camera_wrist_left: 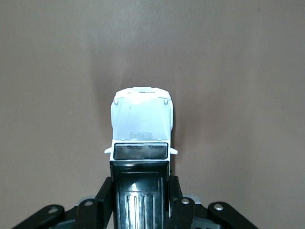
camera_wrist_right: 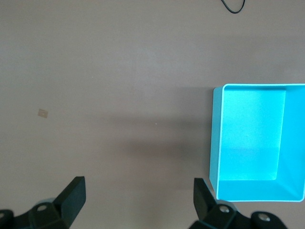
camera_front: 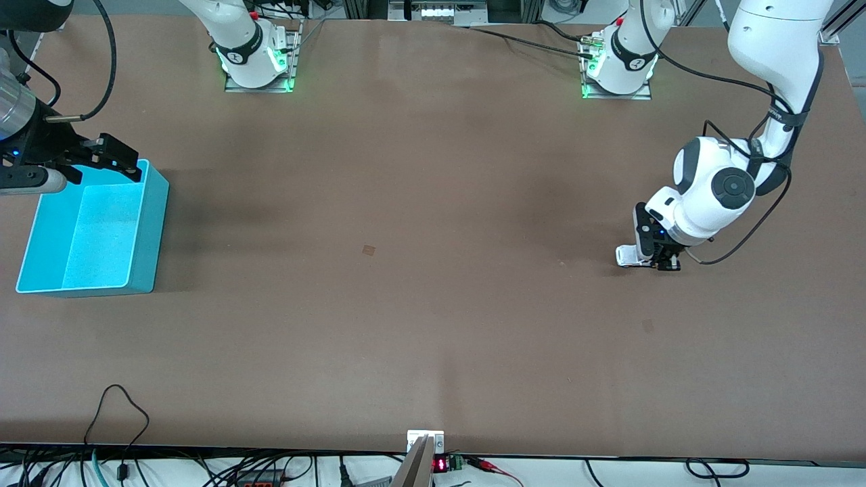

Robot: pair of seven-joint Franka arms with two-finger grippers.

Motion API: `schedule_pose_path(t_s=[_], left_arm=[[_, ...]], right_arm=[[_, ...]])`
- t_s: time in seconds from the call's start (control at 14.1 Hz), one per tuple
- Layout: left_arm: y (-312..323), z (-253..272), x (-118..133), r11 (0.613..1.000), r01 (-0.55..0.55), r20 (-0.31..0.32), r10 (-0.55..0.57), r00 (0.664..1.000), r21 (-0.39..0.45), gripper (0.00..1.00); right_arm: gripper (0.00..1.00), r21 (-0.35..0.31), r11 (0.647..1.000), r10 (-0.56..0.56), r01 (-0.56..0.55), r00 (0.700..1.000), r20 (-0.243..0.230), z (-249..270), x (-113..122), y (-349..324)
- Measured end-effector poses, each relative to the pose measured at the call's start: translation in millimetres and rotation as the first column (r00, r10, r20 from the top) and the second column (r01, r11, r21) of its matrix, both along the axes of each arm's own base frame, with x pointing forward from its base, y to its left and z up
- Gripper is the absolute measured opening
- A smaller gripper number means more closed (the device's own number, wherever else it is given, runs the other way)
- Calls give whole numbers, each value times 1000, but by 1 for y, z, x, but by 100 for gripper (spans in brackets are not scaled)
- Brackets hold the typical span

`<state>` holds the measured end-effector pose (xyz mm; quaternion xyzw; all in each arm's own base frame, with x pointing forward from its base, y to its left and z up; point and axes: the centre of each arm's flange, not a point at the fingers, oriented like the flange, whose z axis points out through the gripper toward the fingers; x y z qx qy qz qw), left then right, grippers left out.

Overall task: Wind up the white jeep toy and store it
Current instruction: 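Press the jeep down and drag it backward with the left gripper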

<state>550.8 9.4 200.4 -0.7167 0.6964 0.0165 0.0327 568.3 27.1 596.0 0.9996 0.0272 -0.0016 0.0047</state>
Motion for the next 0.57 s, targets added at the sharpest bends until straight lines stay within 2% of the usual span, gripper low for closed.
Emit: schedule_pose_path(t_s=[0.35,0.57], left_arm=[[27,0,1,1000,-27,-7,27,1000,2,49],[68,0,2,1000,-4,-14,5,1000,6,49]], right_arm=[[100,0,1000,0,0,1000,0,0,0,0],[100,0,1000,0,0,1000,0,0,0,0]])
